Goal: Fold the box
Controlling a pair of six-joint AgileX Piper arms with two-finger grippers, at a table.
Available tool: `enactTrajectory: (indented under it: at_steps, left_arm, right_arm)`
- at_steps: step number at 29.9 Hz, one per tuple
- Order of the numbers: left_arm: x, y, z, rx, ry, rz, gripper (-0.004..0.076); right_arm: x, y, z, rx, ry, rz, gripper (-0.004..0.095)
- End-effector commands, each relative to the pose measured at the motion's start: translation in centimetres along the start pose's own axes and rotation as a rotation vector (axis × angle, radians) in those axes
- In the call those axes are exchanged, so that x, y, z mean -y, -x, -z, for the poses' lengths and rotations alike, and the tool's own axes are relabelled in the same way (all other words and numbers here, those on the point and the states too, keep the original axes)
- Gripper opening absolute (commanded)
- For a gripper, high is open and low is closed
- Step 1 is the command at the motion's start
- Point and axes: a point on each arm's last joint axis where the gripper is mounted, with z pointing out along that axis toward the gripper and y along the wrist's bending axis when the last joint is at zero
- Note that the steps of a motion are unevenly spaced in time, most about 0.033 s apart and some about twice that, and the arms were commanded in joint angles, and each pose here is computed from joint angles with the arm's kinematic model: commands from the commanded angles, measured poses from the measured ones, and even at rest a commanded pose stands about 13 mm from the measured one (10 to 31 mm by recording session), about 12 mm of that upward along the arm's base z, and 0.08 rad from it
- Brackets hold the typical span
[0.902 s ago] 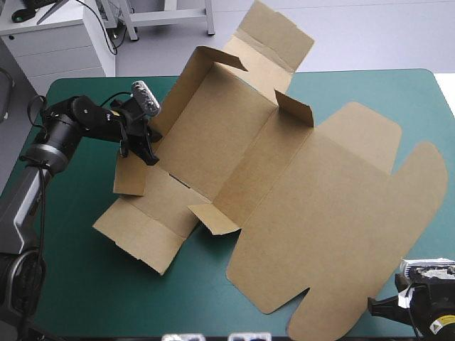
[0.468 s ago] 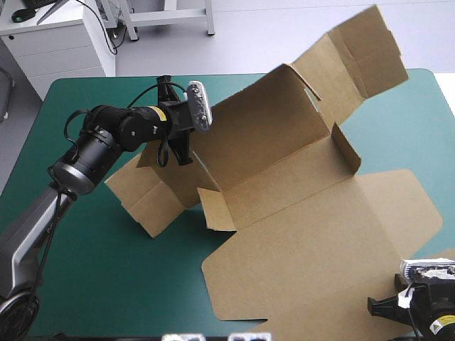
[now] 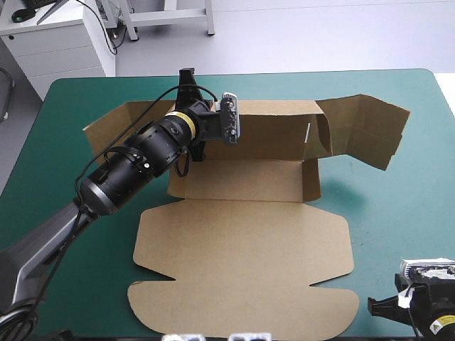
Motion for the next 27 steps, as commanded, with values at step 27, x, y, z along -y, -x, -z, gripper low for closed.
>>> enactTrajectory:
  at_steps: [27]
  left_arm:
    - [5.8,3.4,0.9,-0.087,0.265,-0.14,-0.0008]
  right_arm:
    - [0.4,9.9,2.8,0.176,0.009,-0.069,-0.0014]
